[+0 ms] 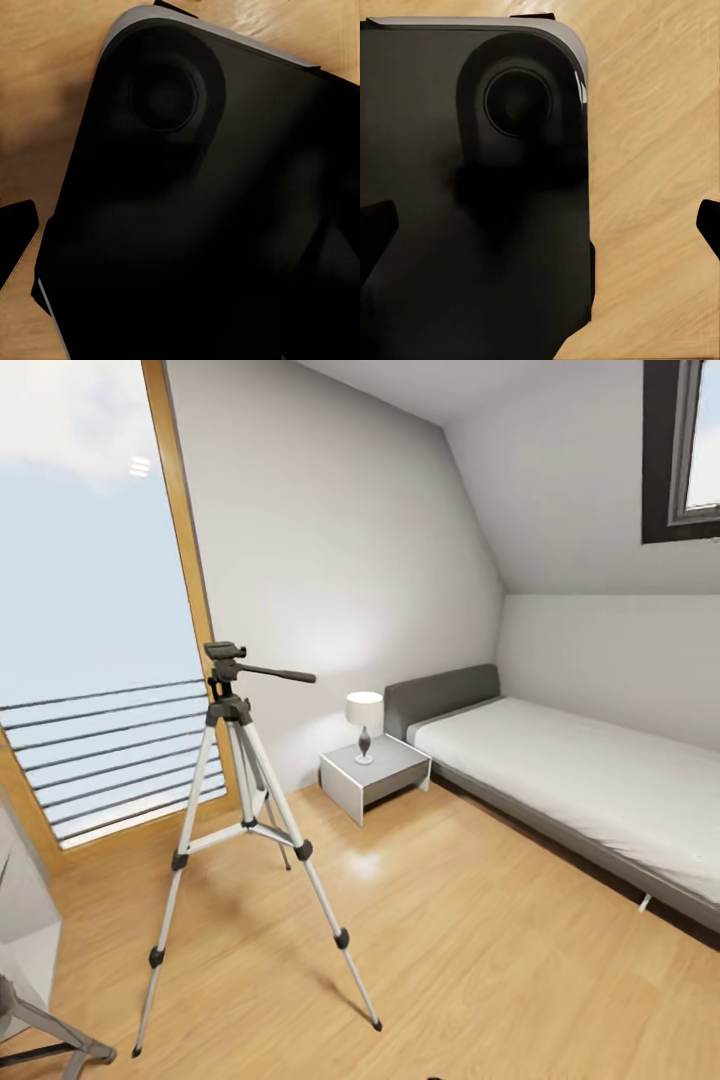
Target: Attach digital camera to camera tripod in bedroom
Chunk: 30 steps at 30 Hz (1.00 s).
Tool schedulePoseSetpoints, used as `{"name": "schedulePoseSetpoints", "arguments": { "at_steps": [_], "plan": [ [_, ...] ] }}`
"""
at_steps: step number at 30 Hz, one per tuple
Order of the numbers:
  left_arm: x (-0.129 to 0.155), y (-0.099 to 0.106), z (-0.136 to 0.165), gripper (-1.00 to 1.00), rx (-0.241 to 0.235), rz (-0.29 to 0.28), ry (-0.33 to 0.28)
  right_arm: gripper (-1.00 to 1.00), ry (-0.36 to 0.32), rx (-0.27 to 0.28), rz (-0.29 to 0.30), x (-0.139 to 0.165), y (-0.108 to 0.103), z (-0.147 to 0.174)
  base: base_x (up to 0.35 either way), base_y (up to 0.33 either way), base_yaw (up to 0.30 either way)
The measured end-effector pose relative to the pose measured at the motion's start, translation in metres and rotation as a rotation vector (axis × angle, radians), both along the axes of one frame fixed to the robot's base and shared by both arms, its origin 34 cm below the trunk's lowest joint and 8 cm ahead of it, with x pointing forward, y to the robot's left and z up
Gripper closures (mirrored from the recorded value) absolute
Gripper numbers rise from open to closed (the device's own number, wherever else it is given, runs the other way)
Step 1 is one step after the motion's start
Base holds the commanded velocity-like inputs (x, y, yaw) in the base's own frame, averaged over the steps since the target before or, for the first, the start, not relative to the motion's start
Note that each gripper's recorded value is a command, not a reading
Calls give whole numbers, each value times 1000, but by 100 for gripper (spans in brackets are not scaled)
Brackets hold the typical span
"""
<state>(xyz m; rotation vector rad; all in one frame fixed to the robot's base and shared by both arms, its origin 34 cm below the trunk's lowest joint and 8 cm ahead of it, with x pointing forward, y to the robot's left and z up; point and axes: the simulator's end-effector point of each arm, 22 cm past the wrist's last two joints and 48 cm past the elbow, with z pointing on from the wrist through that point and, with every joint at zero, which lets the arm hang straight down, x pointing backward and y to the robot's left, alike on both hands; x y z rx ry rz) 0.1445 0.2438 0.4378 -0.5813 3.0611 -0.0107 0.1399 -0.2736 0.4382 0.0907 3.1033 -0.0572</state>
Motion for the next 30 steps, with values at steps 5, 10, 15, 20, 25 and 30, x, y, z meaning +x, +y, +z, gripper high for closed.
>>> {"name": "schedulePoseSetpoints", "arguments": {
  "at_steps": [5,10,15,20,25,30],
  "plan": [
    [0,0,0,-100,0,1,0,-100,0,0,0,0,0,0,4,15,-240],
    [0,0,0,-100,0,2,0,-100,0,-1,0,0,-1,0,1,5,-243],
    [0,0,0,-100,0,3,0,-100,0,-1,0,0,-1,0,0,2,-244],
    [0,0,0,-100,0,3,0,-100,0,-1,0,0,-1,0,0,1,-245],
    [0,0,0,-100,0,3,0,-100,0,-1,0,0,-1,0,0,0,-245],
    [0,0,0,-100,0,4,0,-100,0,-2,0,0,-1,0,0,0,-245]
  ]
}}
